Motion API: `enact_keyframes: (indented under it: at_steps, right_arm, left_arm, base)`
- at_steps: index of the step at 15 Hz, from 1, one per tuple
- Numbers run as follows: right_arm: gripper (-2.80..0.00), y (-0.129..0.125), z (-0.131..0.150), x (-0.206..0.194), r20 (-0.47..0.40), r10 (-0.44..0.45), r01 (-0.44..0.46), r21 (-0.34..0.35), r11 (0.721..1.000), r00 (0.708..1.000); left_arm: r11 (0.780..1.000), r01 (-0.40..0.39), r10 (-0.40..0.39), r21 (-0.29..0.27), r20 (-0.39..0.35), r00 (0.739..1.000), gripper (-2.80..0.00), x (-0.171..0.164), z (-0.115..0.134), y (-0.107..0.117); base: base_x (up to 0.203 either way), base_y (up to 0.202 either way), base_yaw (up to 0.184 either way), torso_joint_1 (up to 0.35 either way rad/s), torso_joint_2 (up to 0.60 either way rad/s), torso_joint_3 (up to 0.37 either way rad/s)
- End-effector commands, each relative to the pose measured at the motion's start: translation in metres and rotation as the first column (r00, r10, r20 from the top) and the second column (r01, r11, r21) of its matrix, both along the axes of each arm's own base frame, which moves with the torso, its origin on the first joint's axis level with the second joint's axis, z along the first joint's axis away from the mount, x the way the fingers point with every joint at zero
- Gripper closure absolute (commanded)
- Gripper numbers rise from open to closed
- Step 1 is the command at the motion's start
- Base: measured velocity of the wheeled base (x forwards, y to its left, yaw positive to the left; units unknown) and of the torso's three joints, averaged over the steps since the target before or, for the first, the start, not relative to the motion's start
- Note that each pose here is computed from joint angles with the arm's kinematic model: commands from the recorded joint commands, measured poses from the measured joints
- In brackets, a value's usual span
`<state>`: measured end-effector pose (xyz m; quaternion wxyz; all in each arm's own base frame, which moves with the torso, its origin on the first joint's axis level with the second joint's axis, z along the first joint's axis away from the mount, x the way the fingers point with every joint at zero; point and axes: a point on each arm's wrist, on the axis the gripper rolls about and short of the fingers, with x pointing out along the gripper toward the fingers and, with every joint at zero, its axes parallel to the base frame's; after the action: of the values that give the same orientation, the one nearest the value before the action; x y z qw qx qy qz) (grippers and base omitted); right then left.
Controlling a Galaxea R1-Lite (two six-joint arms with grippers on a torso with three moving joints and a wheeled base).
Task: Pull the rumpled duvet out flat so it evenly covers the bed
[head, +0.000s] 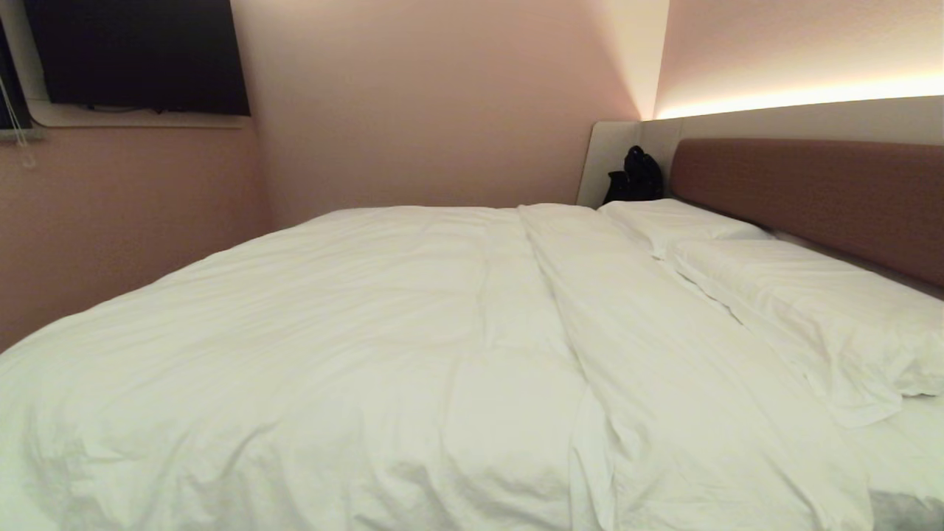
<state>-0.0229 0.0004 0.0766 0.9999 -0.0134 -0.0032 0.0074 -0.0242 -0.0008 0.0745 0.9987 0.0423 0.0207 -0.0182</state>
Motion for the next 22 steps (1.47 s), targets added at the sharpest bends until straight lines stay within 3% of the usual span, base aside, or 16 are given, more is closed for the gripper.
enact_keyframes:
  at_steps: [1,4,14,22]
  right_arm:
    - [0.00,0.0000,-0.0002,0.0000,0.000,0.001,-0.001,-0.001,1.000,1.000]
    - [0.00,0.0000,-0.0001,0.0000,0.000,0.001,-0.001,-0.001,1.000,1.000]
    - [0.00,0.0000,0.0002,-0.0001,0.002,0.001,-0.001,-0.001,1.000,1.000]
    - [0.00,0.0000,0.0002,-0.0001,0.001,0.002,-0.002,-0.001,1.000,1.000]
  left_arm:
    - [1.000,0.001,-0.001,0.003,0.002,1.000,0.00,-0.0001,0.0004,0.0000]
    - [1.000,-0.001,0.001,-0.003,0.000,1.000,0.00,-0.0001,0.0003,0.0000]
    - [1.000,0.000,0.000,-0.005,0.000,1.000,0.00,0.0000,0.0000,0.0000]
    - [1.000,0.000,0.000,-0.007,0.000,1.000,0.00,0.0000,0.0000,0.0000]
  base:
    - [0.000,0.000,0.000,0.000,0.00,0.000]
    - [-0.027,0.000,-0.001,0.004,0.00,0.000]
    - [-0.185,0.000,0.002,0.002,0.00,0.001]
    - [-0.008,0.000,0.000,-0.001,0.00,0.001]
